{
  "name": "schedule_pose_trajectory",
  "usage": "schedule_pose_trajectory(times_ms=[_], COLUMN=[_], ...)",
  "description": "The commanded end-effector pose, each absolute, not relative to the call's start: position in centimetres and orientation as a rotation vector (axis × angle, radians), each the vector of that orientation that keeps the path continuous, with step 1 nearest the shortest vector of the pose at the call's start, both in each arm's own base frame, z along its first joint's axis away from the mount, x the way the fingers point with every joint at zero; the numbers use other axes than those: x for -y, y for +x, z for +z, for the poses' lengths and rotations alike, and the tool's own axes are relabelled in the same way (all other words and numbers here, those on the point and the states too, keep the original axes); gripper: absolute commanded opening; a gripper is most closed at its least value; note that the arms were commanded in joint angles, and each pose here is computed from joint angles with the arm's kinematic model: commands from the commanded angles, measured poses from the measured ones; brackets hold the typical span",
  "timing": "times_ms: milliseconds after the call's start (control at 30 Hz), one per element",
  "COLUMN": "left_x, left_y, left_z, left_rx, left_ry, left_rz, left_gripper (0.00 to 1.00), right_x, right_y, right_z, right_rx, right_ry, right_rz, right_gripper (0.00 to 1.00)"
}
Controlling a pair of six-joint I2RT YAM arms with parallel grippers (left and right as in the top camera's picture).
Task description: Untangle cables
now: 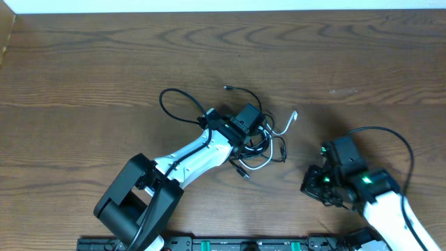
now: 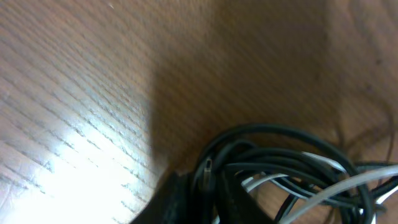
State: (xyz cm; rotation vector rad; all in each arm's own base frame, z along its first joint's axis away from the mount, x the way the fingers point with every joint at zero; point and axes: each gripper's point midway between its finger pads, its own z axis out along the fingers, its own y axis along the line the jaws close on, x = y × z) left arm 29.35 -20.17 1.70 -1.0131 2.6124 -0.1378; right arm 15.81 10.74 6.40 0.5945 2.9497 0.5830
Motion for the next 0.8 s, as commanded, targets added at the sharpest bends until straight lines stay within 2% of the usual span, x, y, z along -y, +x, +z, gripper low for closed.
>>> schedule_pose_trajectory(times_ms=[0,33,100,133,267,433,533,667,767], left_x=[19.3,19.5,20.2,20.7,22.5,23.2,24.1,25.2,25.9], left_y=[30.4,30.3,29.8,29.4,28.0,27.2,26.5,25.5,24.8], left_z=[1.9,1.9,1.6,1.5,1.1,1.0,1.1,1.2,1.3], left_rx=[-2.554,-2.564,-2.607,-2.638,-2.751,-2.812,-2.849,-2.887,-2.920], left_ry=[-0.996,-0.998,-1.005,-1.010,-1.019,-0.995,-1.057,-1.169,-1.218], left_rz=[-0.086,-0.095,-0.134,-0.162,-0.260,-0.302,-0.363,-0.434,-0.481], left_gripper=[0.22,0.22,0.08,0.08,0.08,0.08,0.08,0.08,0.07], right_x=[-10.8,-10.9,-11.1,-11.5,-13.4,-15.5,-15.0,-15.1,-15.1], right_y=[17.0,17.1,17.3,17.3,17.6,19.1,19.5,19.2,18.9], right_z=[9.2,9.7,10.2,10.4,10.6,10.1,7.7,4.8,3.0], right_rx=[-2.822,-2.795,-2.764,-2.764,-2.763,-2.736,-2.805,-2.912,-2.970], right_ry=[0.411,0.417,0.424,0.413,0.354,0.266,0.455,0.636,0.732], right_rz=[0.647,0.664,0.688,0.714,0.809,0.835,0.724,0.665,0.616], right_gripper=[0.01,0.04,0.17,0.20,0.22,0.32,0.26,0.37,0.39])
